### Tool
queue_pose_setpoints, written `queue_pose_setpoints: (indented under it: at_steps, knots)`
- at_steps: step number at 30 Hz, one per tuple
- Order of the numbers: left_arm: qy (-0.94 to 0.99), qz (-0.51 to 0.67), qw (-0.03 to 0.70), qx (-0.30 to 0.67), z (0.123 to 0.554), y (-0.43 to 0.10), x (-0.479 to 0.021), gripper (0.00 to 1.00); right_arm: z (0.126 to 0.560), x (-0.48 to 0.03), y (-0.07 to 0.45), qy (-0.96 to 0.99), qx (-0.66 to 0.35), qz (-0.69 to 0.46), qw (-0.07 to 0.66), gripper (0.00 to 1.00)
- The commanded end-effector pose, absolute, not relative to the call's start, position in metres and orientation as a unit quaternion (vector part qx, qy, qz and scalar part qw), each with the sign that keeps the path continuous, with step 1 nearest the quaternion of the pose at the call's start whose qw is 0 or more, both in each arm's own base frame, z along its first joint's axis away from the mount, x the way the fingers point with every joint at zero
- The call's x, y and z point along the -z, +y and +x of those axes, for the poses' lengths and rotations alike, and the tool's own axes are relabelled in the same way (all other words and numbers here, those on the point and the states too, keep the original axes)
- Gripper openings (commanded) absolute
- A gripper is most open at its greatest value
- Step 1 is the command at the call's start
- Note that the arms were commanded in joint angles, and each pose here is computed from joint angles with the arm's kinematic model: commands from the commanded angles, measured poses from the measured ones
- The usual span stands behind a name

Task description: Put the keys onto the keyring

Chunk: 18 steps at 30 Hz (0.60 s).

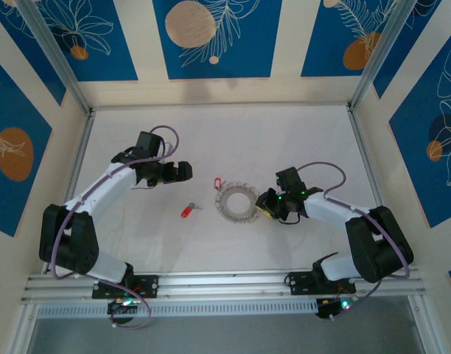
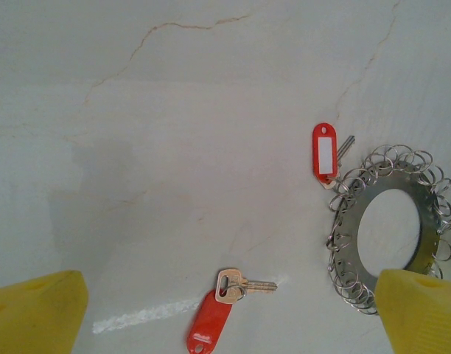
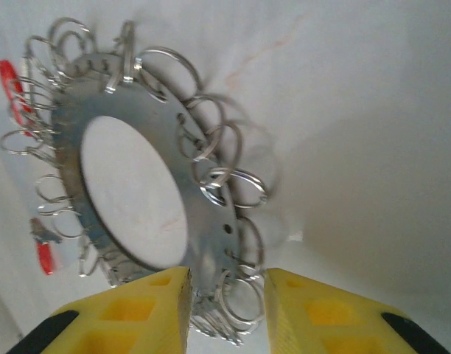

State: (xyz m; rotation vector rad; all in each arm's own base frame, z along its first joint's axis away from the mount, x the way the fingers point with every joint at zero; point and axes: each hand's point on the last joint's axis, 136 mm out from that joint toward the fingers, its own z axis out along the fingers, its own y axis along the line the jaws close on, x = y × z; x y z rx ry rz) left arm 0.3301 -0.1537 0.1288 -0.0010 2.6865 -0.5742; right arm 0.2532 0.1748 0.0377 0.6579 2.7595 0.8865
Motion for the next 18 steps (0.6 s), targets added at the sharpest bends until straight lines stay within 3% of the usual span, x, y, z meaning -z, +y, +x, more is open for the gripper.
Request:
queue_pose_setpoints:
  at_steps: [1, 18]
  knots:
    - [0.958, 0.016, 0.204, 0.199, 0.329, -0.156, -0.139, 1.00, 0.255, -0.040, 0.184, 0.912, -0.332, 0.229, 0.072, 0.33]
    - [0.956, 0.016, 0.212, 0.201, 0.329, -0.156, -0.144, 1.00, 0.248, -0.021, 0.175, 0.916, -0.309, 0.253, 0.042, 0.33]
